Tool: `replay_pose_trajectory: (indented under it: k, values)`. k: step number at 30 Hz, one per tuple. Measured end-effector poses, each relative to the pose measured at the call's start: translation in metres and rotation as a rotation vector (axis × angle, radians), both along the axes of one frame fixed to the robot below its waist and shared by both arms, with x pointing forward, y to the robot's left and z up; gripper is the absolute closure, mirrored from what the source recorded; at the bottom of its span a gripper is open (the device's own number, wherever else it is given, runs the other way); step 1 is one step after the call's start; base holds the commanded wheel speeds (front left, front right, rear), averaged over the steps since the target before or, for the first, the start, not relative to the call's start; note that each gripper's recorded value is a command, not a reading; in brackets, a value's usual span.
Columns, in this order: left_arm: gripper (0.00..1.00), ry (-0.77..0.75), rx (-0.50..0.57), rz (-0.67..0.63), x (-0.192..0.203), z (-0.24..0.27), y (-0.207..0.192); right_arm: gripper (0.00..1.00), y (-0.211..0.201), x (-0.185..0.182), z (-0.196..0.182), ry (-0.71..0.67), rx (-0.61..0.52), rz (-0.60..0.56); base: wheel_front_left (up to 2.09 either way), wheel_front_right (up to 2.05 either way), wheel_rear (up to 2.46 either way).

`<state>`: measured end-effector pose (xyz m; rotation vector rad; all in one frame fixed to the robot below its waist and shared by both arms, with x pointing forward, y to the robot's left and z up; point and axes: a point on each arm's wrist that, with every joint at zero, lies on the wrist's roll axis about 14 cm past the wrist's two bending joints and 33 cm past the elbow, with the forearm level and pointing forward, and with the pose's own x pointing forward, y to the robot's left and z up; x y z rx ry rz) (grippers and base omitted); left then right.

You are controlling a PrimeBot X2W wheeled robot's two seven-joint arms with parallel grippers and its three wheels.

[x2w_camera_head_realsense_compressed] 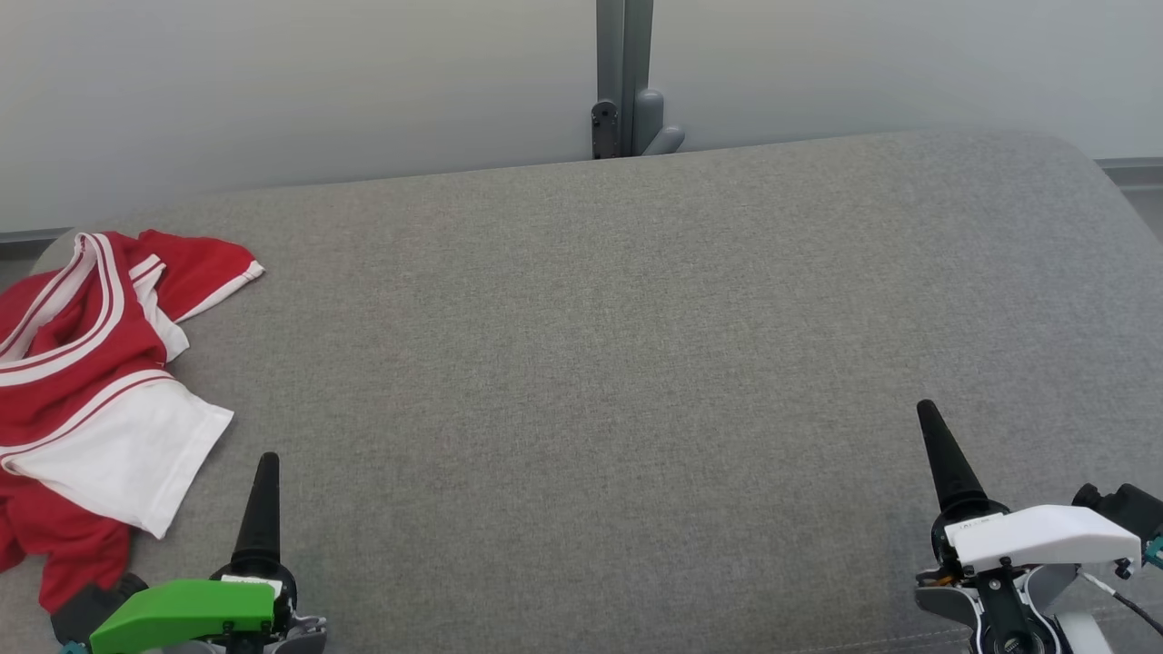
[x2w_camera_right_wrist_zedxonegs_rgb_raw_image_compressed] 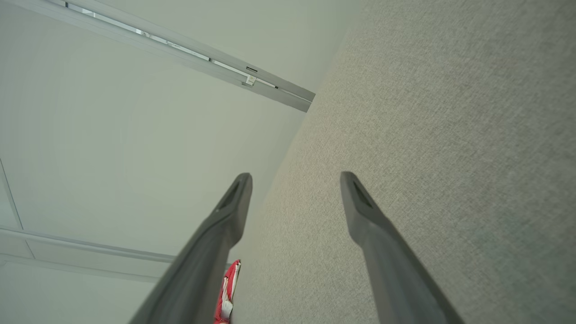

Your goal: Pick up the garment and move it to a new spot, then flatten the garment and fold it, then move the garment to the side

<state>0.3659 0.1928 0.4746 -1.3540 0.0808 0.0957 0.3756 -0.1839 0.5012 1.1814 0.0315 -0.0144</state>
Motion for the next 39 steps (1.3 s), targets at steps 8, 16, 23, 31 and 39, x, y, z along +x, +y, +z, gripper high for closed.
replay_pose_trajectory:
  k: [8, 16, 23, 31, 39]
  values:
    - [0.0, -0.002, 0.171, -0.003, -0.002, 0.002, 0.007, 0.0, 0.006, 0.003, 0.009, -0.035, -0.207, 0.021, 0.0, 0.0, 0.0]
    - [0.0, 0.01, 0.38, -0.017, -0.004, -0.001, 0.016, 0.0, 0.014, 0.005, 0.016, -0.068, -0.388, 0.049, 0.0, 0.0, 0.0]
    - [0.0, -0.011, 0.564, -0.05, -0.004, 0.006, 0.015, 0.0, 0.019, 0.004, 0.015, -0.077, -0.511, 0.07, 0.0, 0.0, 0.0]
    - [0.0, -0.029, 0.683, -0.053, -0.005, 0.01, 0.015, 0.0, 0.022, 0.003, 0.01, -0.077, -0.621, 0.084, 0.0, 0.0, 0.0]
    - [0.0, -0.033, 0.803, -0.076, -0.009, 0.008, 0.016, 0.0, 0.025, 0.004, 0.011, -0.097, -0.725, 0.093, 0.0, 0.0, 0.0]
